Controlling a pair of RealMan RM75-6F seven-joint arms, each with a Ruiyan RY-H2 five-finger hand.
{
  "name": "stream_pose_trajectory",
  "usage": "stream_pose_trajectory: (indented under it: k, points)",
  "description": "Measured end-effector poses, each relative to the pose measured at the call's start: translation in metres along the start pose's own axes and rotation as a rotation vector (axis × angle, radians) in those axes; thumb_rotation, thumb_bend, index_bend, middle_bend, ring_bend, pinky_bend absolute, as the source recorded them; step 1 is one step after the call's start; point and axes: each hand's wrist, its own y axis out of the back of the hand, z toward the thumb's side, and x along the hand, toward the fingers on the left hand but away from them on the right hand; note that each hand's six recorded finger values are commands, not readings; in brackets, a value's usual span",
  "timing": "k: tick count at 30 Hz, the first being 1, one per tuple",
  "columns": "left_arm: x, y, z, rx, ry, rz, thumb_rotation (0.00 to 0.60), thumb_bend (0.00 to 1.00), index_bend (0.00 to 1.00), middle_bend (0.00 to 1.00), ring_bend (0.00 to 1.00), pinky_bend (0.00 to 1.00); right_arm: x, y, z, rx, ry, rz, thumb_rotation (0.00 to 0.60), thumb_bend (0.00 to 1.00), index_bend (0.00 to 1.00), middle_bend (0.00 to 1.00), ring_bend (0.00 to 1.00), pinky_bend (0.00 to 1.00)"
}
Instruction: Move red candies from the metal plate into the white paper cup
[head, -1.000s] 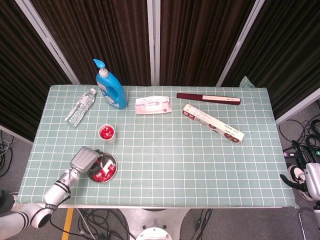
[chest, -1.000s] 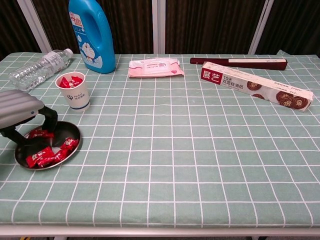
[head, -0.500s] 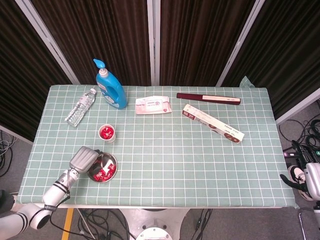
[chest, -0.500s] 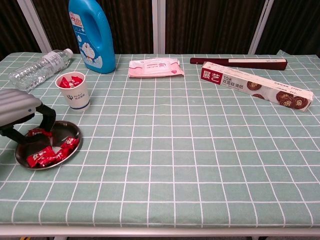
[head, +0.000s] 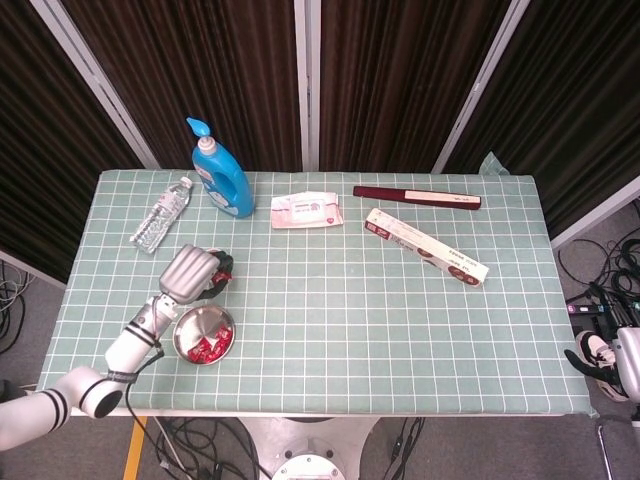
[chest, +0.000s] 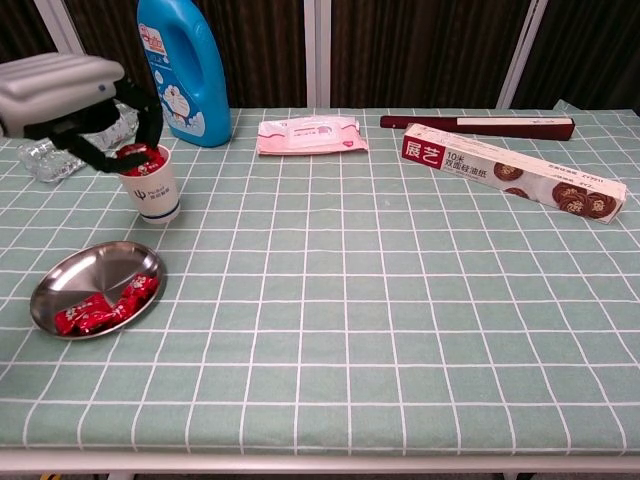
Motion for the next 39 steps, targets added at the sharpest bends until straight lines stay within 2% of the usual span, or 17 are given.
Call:
stream_pose_trajectory:
  k: [3,10,20,24,27,32,34,37,38,39]
  points:
    - [0.016,0.002,-0.002,0.037,0.016,-0.012,0.600,0.42,0.60,0.66,0.92,1.00,-0.001,0.000,-0.001,-0.001,-0.002,0.000,0.600,0.10,0.00,0.16,0.12,0.47]
    - [0.038,-0.009,-0.015,0.078,0.085,-0.076,0.600,0.41,0.56,0.61,0.92,1.00,-0.003,-0.001,-0.003,-0.001,-0.006,0.004,0.600,0.10,0.00,0.16,0.12,0.47]
    - [0.028,-0.014,-0.027,0.165,0.132,-0.120,0.600,0.38,0.48,0.51,0.90,1.00,-0.003,-0.001,-0.003,-0.003,-0.003,0.002,0.600,0.10,0.00,0.16,0.12,0.47]
    - [0.020,-0.011,-0.031,0.175,0.153,-0.142,0.600,0.36,0.39,0.45,0.88,1.00,-0.002,-0.001,-0.001,-0.004,0.002,0.001,0.600,0.10,0.00,0.16,0.12,0.47]
    - [0.013,-0.004,-0.033,0.166,0.174,-0.123,0.600,0.35,0.36,0.44,0.86,1.00,-0.001,-0.001,-0.001,-0.006,0.002,-0.002,0.600,0.10,0.00,0.16,0.12,0.47]
    - [-0.006,0.020,-0.046,0.116,0.245,-0.012,0.600,0.34,0.36,0.43,0.76,0.99,-0.001,0.001,-0.003,-0.007,0.000,-0.005,0.600,0.10,0.00,0.16,0.12,0.47]
    - [-0.021,0.032,-0.057,0.087,0.286,0.041,0.600,0.32,0.36,0.43,0.67,0.88,-0.001,0.001,-0.002,-0.005,0.003,-0.006,0.600,0.10,0.00,0.16,0.12,0.45]
    - [-0.051,0.043,-0.076,0.060,0.354,0.100,0.600,0.30,0.35,0.41,0.43,0.52,-0.002,0.001,-0.002,-0.005,0.009,-0.010,0.600,0.10,0.00,0.15,0.09,0.36]
    - [-0.062,0.045,-0.082,0.057,0.373,0.113,0.600,0.30,0.35,0.39,0.37,0.44,-0.002,0.001,-0.002,-0.004,0.011,-0.012,0.600,0.10,0.00,0.15,0.07,0.30]
    - [-0.073,0.047,-0.087,0.057,0.392,0.124,0.600,0.29,0.35,0.38,0.34,0.40,-0.003,0.001,-0.002,-0.003,0.013,-0.015,0.600,0.10,0.00,0.15,0.06,0.28]
